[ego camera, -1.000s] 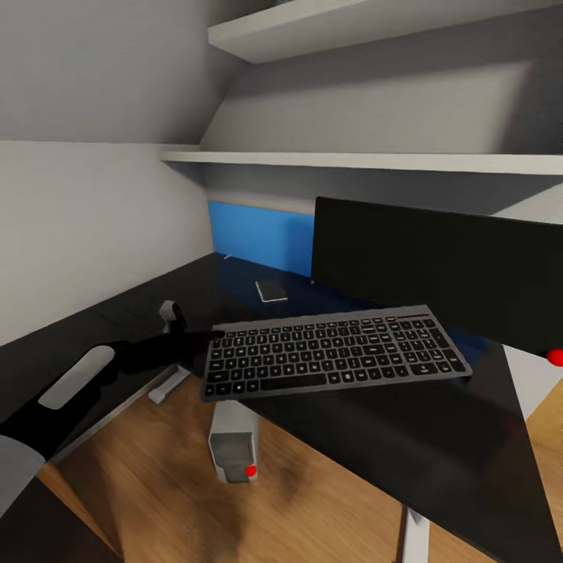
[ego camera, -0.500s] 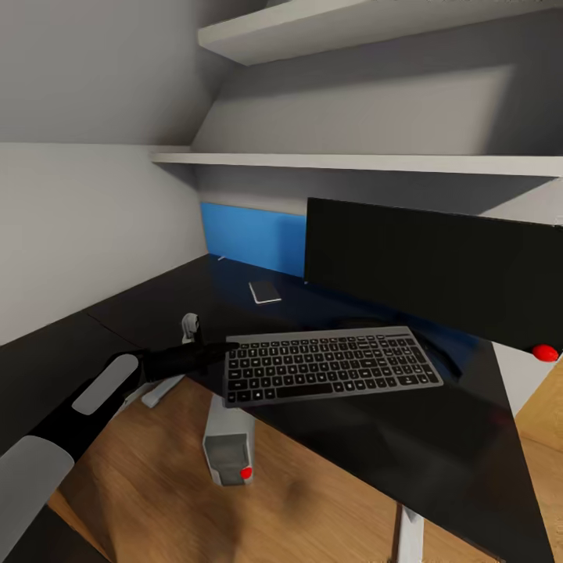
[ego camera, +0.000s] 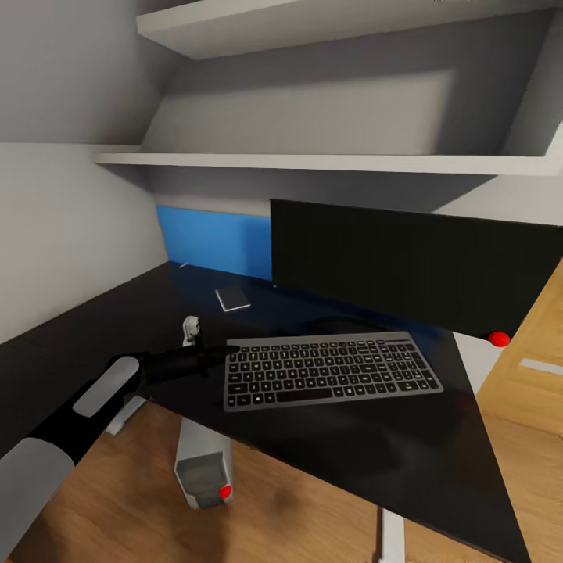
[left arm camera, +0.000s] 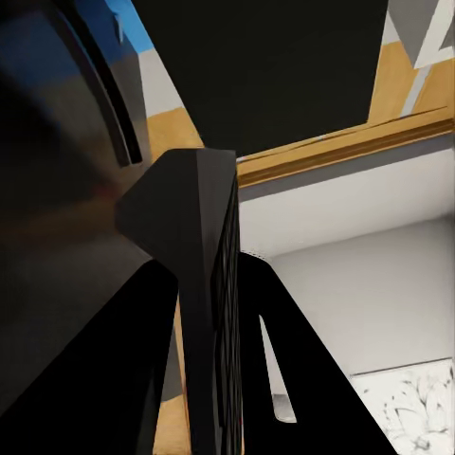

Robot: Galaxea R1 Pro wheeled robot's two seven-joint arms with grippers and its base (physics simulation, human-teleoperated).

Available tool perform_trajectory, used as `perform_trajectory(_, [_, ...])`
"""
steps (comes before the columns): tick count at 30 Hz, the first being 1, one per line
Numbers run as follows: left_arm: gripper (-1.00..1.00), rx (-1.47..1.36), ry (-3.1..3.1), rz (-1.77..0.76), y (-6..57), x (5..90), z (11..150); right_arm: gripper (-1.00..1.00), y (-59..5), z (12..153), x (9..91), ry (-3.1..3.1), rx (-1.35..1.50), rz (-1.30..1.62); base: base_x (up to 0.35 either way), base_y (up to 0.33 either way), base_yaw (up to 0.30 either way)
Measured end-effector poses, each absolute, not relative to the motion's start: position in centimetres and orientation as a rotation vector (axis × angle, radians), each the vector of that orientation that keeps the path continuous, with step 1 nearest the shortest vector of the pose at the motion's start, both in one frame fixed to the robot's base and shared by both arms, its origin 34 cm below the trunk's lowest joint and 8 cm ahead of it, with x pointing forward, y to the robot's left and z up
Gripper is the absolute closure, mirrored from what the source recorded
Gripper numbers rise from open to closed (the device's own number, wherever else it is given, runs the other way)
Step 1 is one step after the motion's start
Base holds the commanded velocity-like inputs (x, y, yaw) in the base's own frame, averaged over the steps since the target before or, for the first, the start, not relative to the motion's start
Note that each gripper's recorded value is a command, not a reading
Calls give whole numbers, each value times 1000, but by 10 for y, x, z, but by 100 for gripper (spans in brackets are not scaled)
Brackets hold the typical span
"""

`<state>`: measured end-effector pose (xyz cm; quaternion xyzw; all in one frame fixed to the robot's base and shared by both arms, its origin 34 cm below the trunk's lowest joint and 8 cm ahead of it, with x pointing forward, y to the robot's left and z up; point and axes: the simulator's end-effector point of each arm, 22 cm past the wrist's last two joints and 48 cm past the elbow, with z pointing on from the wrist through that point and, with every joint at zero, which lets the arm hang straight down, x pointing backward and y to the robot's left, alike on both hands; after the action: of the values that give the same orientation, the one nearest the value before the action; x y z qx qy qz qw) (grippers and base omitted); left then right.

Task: In the bedroom, organize the workspace by keeping the computer under the desk, ensuring the monitor is on the desk, placing the keyboard on the desk next to the monitor, placing the mouse on the desk next to the keyboard, moving the folder from the swivel chair onto the desk next to the mouse, stacking the notebook on top of the folder with the pen on top of the notebook, and positioning the swivel chair next to the desk.

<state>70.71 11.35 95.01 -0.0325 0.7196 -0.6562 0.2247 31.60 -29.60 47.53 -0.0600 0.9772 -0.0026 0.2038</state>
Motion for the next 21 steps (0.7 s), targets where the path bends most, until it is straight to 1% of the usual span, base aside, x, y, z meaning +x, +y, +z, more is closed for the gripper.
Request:
perform_trajectory(6, [100,-127,2006,-1799,119,711,939,-100,-296,475,316,2727,-170,-6,7,5,-299])
perform_trajectory(7, [100,-216,2017,-1808,131,718,925,-100,-296,475,316,2727,-169,-5,1,1,-299])
perform_trajectory(8, [100,-220,2042,-1774,134,719,914,-100,-296,475,316,2727,-169,-5,1,1,-299])
perform_trajectory(10, [100,-242,2005,-1840,138,718,919,-100,-296,475,316,2725,-169,-5,0,0,-299])
perform_trajectory(12, [100,-234,1977,-1904,141,713,926,-100,-296,476,317,2723,-170,-5,0,0,-299])
perform_trajectory(15, [100,-157,2056,-1836,150,710,920,-100,-296,476,317,2721,-172,-6,0,0,-299])
perform_trajectory(21, [100,-148,2089,-1781,161,720,918,-100,-295,476,317,2721,-175,-4,0,0,-299])
